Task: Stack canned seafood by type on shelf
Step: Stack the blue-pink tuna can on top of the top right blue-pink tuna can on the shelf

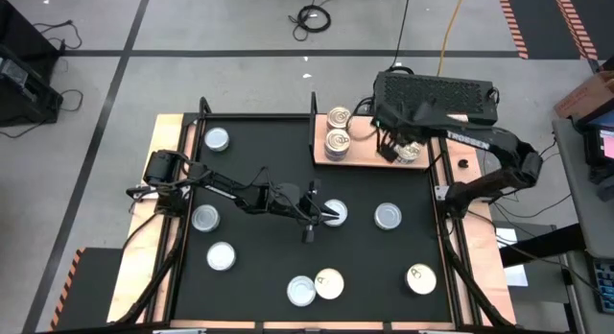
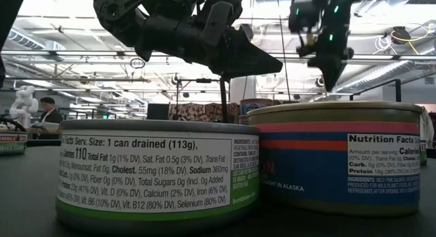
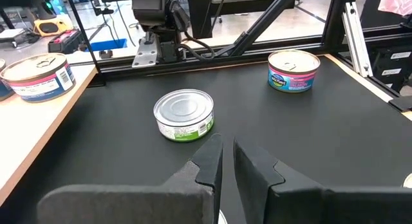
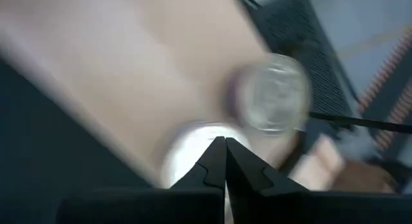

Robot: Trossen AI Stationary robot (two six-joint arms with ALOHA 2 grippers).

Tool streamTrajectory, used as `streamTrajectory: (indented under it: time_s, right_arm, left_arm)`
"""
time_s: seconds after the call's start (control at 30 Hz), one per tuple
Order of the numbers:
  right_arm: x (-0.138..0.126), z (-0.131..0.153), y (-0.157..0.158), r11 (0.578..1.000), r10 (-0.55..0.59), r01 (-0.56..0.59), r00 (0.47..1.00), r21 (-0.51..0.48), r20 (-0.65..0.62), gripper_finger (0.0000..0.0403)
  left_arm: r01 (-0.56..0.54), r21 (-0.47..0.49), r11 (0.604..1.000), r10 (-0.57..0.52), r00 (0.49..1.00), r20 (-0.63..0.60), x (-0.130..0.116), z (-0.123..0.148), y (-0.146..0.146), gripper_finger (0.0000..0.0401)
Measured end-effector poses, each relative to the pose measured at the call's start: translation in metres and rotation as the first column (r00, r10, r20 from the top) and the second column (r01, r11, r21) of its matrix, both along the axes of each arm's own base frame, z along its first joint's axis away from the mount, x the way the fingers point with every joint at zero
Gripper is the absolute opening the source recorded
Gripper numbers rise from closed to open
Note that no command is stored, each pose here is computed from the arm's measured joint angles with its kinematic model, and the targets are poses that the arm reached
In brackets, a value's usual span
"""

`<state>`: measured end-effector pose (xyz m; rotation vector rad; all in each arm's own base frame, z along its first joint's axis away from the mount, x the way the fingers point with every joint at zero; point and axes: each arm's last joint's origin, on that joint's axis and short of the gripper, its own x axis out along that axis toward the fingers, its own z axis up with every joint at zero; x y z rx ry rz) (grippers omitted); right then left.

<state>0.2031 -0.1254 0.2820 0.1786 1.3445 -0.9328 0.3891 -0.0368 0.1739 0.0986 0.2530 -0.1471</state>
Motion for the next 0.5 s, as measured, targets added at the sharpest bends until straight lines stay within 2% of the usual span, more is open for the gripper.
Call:
streamTrajectory:
  time_s: [0.17, 0.3, 0.4, 0.5]
  right_arm:
    - [0.012, 0.013, 0.063, 0.989, 0.124, -0.134, 0.981, 0.059, 0.15, 0.0]
    - [0.021, 0.015, 0.115, 0.96, 0.226, -0.26, 0.941, 0.108, 0.252, 0.0]
    - [0.026, 0.013, 0.155, 0.922, 0.311, -0.363, 0.902, 0.132, 0.3, 0.0]
    - [0.031, 0.008, 0.198, 0.848, 0.45, -0.517, 0.821, 0.12, 0.352, 0.0]
  left_arm:
    - [0.0, -0.001, 1.0, 0.0, 1.0, 0.0, 0.0, 0.0, 0.0, 0.0042]
    - [0.0, -0.001, 1.0, 0.0, 1.0, 0.0, 0.0, 0.0, 0.0, 0.0042]
    - [0.0, -0.001, 1.0, 0.0, 1.0, -0.002, 0.0, 0.0, 0.0, 0.0042]
    - [0.0, -0.001, 1.0, 0.0, 1.0, -0.002, 0.0, 0.0, 0.0, 0.0042]
